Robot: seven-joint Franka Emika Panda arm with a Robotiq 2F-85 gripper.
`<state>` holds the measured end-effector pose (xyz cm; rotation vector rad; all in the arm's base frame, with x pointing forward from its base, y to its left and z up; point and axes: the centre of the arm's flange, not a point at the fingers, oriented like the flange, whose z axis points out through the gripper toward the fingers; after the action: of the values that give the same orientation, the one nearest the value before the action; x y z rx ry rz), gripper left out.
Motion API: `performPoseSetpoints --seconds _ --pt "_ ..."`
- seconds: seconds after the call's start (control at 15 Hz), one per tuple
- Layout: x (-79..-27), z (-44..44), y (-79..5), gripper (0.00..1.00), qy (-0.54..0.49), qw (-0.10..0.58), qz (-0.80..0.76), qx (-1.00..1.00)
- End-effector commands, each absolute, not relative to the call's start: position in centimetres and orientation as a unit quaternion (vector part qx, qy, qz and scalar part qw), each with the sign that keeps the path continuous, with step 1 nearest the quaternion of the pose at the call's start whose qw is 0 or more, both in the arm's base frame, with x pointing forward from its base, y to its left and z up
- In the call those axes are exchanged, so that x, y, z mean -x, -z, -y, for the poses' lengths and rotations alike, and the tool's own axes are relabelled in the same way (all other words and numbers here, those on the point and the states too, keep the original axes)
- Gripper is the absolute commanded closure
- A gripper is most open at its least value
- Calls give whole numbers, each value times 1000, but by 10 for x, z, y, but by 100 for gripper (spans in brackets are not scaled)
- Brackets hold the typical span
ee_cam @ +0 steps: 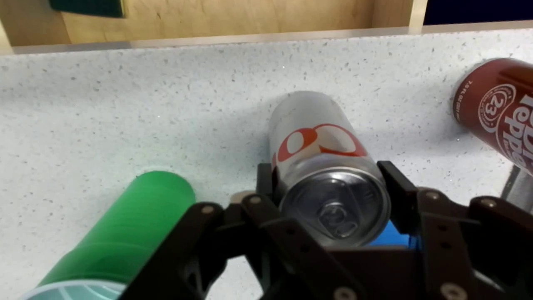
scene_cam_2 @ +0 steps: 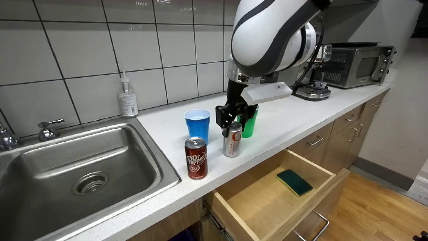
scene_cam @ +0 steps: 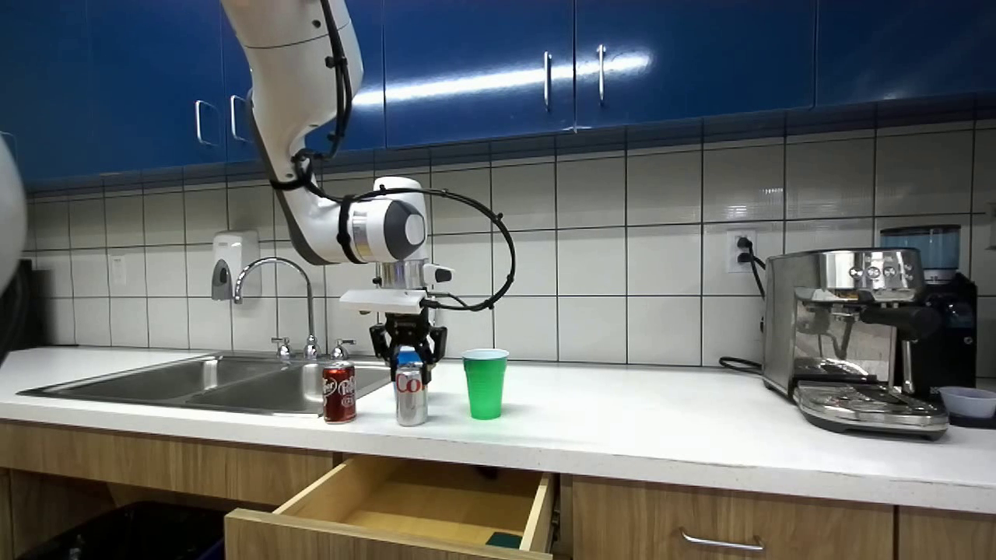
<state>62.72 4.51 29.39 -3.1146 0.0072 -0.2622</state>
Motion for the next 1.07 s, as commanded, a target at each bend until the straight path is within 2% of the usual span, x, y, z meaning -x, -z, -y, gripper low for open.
performPoseSetpoints --seconds 0.0,1.0 --pt "-635 -46 -296 62 87 12 0 996" --pt "-577 -20 -353 62 102 10 14 995"
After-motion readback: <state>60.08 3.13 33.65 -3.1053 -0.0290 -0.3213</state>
